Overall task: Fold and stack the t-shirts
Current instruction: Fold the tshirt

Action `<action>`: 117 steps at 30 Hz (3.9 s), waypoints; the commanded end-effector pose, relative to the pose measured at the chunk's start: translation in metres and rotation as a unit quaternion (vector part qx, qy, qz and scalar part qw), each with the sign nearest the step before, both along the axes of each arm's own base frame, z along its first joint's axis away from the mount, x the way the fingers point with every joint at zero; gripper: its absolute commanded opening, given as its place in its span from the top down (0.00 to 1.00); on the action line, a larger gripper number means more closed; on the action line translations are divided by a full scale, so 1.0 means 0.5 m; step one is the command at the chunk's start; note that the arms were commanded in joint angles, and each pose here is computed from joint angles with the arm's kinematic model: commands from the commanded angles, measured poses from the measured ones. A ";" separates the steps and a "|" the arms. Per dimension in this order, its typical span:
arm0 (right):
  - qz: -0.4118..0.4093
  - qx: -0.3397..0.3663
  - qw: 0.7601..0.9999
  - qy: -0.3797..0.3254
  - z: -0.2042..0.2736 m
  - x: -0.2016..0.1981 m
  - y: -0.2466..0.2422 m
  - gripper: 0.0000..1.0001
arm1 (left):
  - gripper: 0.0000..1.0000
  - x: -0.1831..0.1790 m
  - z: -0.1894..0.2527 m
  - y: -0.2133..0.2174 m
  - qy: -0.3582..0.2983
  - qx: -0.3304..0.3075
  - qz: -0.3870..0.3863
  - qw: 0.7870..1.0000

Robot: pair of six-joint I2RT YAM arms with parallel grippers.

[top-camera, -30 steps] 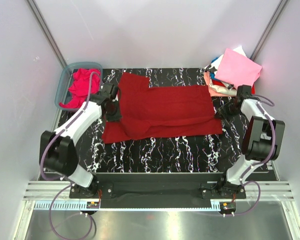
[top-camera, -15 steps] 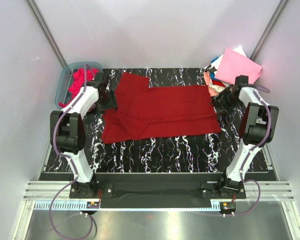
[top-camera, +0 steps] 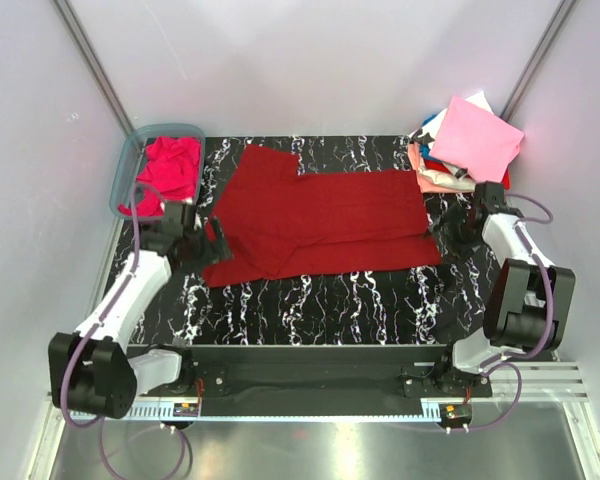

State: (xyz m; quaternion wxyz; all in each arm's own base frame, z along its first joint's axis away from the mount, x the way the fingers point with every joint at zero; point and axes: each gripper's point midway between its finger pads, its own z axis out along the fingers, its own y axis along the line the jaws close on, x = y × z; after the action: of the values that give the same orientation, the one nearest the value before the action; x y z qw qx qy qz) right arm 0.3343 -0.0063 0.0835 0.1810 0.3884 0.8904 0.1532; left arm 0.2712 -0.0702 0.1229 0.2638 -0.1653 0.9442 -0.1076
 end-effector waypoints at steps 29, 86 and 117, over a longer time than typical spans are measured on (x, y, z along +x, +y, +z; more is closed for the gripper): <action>-0.011 -0.018 0.999 0.047 -0.152 -0.016 -0.032 1.00 | 0.89 0.026 -0.186 0.001 0.007 -0.033 0.055 0.998; 0.157 0.113 0.949 -0.251 0.032 -0.233 0.313 0.10 | 0.49 -0.069 -0.180 -0.200 -0.012 -0.078 0.019 0.997; 0.169 0.119 0.949 -0.237 0.015 -0.231 0.327 0.10 | 0.50 -0.011 -0.153 -0.216 -0.035 -0.053 0.020 0.998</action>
State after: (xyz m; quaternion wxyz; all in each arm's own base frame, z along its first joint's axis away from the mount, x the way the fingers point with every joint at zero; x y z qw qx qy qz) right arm 0.2097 0.1528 0.0764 0.2893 0.2123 0.8602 0.3623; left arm 0.2443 -0.1708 0.0302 0.2552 -0.1991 0.9339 -0.1516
